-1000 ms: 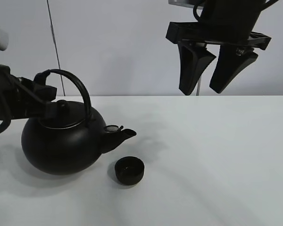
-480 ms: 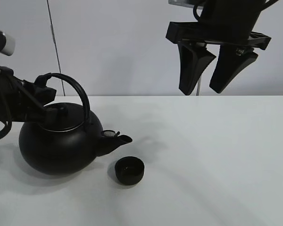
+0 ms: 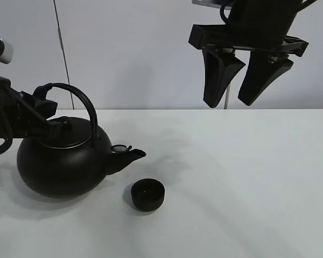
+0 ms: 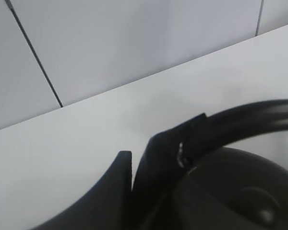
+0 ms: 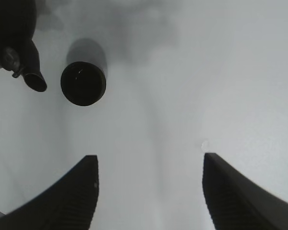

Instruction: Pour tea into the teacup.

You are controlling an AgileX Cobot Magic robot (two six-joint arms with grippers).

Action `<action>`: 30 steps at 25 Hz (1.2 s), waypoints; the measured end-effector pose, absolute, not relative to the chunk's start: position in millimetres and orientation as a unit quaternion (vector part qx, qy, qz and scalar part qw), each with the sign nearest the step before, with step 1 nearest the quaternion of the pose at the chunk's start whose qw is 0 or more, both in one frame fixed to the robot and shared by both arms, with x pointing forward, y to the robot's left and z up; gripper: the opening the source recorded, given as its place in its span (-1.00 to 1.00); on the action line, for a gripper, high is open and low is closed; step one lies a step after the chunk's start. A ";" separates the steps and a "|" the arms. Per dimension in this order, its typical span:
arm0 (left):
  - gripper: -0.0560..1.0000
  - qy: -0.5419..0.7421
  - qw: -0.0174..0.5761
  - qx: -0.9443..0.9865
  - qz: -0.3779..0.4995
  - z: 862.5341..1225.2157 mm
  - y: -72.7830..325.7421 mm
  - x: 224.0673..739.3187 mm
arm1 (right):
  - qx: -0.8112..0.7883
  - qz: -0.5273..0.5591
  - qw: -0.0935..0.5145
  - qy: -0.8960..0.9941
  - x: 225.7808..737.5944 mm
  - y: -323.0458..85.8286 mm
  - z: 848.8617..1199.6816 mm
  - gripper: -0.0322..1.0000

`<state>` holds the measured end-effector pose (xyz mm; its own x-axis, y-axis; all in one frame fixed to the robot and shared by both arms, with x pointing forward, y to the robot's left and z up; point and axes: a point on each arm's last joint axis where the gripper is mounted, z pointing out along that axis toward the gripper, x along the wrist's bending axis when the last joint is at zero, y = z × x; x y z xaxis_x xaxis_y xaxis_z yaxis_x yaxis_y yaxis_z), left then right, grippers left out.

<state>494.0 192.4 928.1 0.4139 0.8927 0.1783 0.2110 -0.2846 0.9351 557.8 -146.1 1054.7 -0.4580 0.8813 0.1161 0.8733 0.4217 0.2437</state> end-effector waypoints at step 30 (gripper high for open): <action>-0.66 0.367 0.441 0.724 0.383 927.0 191.7 493.3 | 0.520 0.141 0.018 0.842 558.8 -145.7 1054.9 -0.10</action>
<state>493.3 191.7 927.0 0.4377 0.8686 0.2321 0.1935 -0.3431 0.9191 558.8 -145.7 1054.9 -0.4575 0.8816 0.1161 0.8715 0.4187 0.2553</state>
